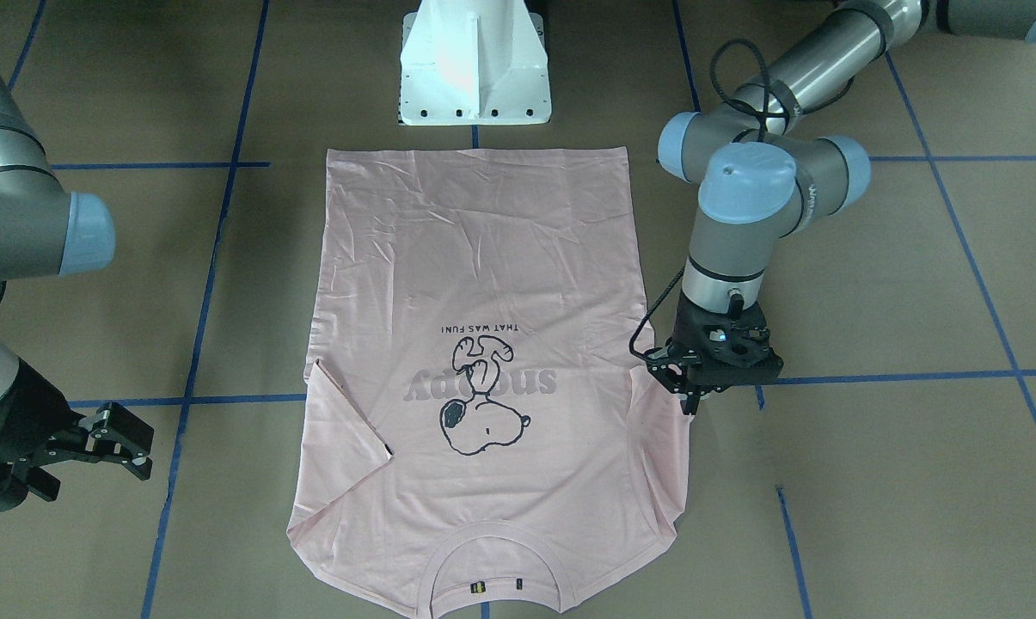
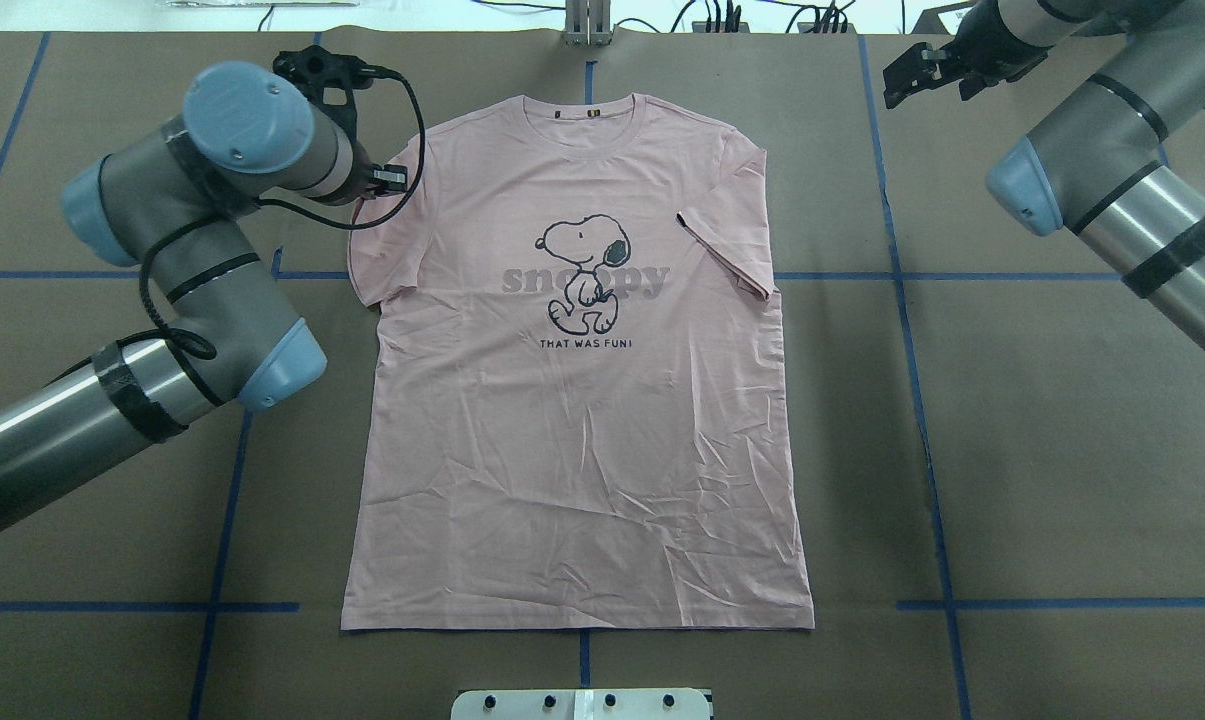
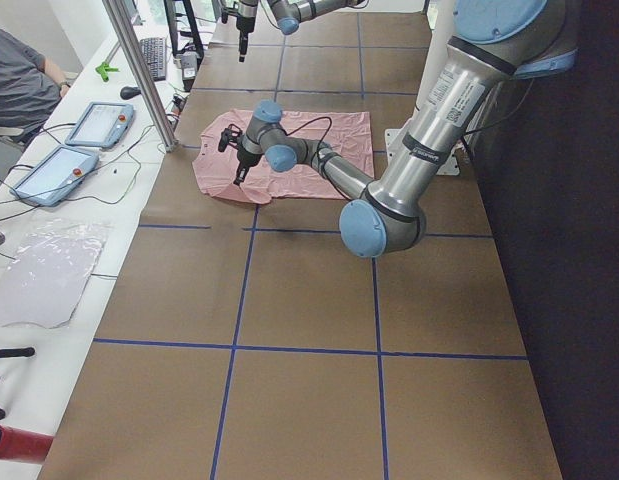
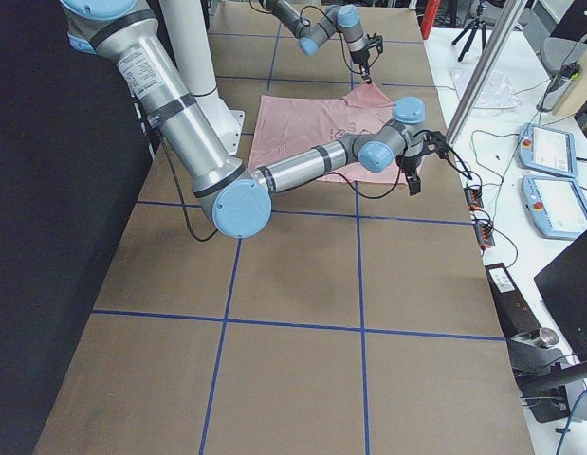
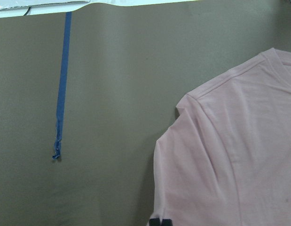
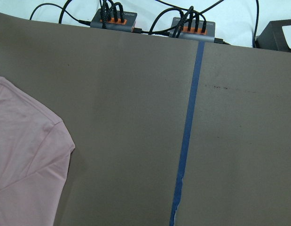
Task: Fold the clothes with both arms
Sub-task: 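Fold the sleeve nearest the left gripper inward with the left gripper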
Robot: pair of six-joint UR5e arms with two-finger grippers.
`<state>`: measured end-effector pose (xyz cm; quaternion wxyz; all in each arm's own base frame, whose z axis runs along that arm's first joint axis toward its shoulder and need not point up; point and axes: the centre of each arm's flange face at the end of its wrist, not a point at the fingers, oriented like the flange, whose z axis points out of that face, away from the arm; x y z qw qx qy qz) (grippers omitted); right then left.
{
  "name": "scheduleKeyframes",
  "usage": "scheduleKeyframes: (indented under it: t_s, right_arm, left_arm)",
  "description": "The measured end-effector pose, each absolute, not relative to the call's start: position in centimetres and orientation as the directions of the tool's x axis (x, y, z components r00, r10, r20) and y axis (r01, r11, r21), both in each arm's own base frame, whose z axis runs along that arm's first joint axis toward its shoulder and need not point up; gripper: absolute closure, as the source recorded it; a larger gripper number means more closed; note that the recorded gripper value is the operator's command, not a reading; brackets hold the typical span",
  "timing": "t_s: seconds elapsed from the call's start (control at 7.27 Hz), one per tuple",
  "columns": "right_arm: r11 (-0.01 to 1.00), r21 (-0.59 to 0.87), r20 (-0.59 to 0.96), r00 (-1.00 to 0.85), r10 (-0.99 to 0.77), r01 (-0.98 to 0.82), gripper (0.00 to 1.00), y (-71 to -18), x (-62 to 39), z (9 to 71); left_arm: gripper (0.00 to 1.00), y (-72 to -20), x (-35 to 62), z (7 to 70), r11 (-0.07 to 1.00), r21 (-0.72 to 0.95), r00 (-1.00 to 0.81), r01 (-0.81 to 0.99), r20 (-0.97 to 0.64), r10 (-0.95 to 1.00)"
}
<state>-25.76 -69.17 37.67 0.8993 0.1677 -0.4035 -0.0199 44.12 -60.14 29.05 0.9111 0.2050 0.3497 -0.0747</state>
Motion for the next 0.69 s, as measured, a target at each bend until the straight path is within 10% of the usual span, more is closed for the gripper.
scheduleKeyframes:
  t_s: [0.55, 0.69]
  right_arm:
    - [0.943, 0.317, 0.72, 0.673, -0.171, -0.099, 0.0, -69.1, -25.8, 37.7]
    - [0.943, 0.318, 0.72, 0.673, -0.171, -0.1, 0.0, -69.1, -25.8, 37.7]
  left_arm:
    - [1.0, -63.9, 51.1, 24.7, 0.915, 0.269, 0.788, 0.302, -0.611, -0.081]
    - [0.49, -63.7, 52.1, 24.2, 0.916, 0.265, 0.787, 0.301, -0.611, -0.082]
